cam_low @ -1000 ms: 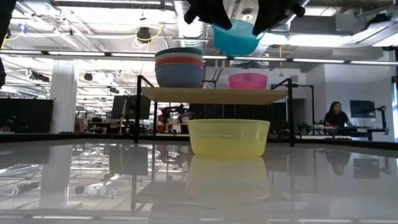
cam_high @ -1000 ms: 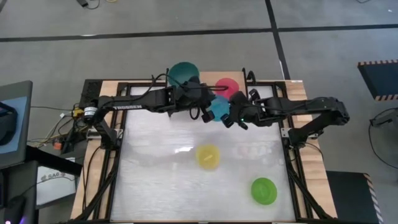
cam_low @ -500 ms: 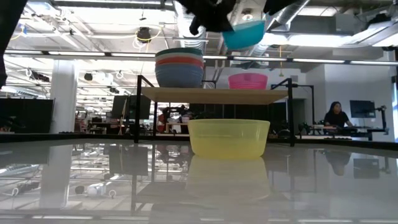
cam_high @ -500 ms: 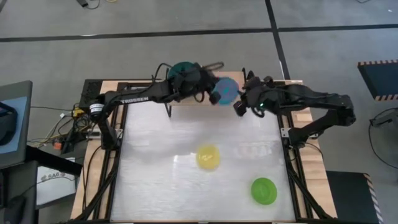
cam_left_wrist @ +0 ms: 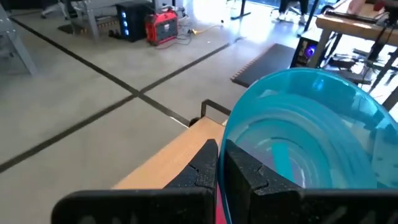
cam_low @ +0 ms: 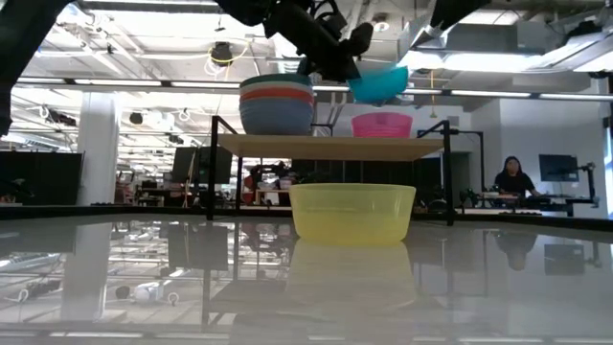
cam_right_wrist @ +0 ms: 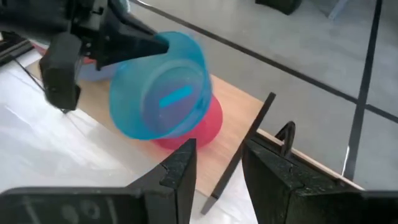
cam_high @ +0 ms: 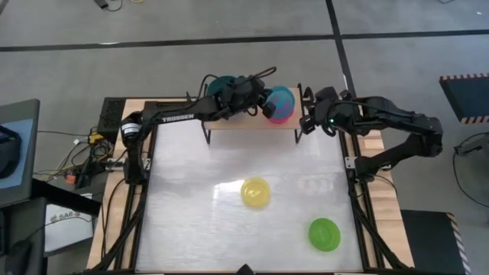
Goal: Place and stack bowls onto a shelf
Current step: Stack the light blue bowl on top of the red bowl on the shelf
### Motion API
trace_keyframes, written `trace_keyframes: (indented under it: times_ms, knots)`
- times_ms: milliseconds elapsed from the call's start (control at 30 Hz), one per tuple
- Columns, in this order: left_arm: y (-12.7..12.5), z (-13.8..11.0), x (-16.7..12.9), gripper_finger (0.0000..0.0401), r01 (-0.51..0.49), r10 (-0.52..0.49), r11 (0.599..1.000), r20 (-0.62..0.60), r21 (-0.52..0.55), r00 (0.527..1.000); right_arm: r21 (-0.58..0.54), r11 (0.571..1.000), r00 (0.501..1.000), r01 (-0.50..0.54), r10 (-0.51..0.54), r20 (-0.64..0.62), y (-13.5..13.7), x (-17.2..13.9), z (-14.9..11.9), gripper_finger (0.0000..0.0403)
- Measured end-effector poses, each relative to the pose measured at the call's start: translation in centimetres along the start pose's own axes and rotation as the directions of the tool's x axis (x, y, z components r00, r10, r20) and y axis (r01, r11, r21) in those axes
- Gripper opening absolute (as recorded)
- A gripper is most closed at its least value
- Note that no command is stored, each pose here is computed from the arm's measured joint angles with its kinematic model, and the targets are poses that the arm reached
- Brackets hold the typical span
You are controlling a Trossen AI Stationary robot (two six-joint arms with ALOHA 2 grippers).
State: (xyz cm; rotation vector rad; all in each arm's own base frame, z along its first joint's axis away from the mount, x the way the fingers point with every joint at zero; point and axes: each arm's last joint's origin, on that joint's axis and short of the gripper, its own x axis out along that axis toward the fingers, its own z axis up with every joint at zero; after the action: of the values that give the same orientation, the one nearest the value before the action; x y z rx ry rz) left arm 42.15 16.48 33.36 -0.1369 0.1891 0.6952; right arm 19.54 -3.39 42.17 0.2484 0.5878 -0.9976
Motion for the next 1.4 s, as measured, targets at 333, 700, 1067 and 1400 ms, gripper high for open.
trace_keyframes:
  times_ms: [333, 700, 1067, 1400]
  knots:
    - [0.1, -0.4, 0.6, 0.0, -0.043, 0.042, 0.998, 0.014, 0.039, 0.999, -0.001, 1.0, 1.0, 0.005, -0.005, -0.01, -0.3, 0.0, 0.0, 0.0155]
    - [-0.2, -1.6, 1.4, 0.0, -0.041, 0.043, 0.991, -0.019, 0.124, 0.999, -0.004, 1.0, 1.0, -0.005, 0.005, -0.022, -0.3, 0.0, -0.1, 0.0155]
    - [-0.4, -2.2, 1.7, 0.0038, 0.033, -0.025, 0.984, -0.049, 0.177, 0.998, 0.0, 1.0, 0.999, -0.015, 0.015, -0.028, -0.3, 0.0, -0.1, 0.0155]
    - [0.0, -1.2, 0.9, 0.0131, -0.046, 0.052, 0.981, -0.03, 0.189, 0.998, 0.013, 1.0, 1.0, 0.007, -0.006, -0.03, -0.2, 0.6, 0.1, 0.0155]
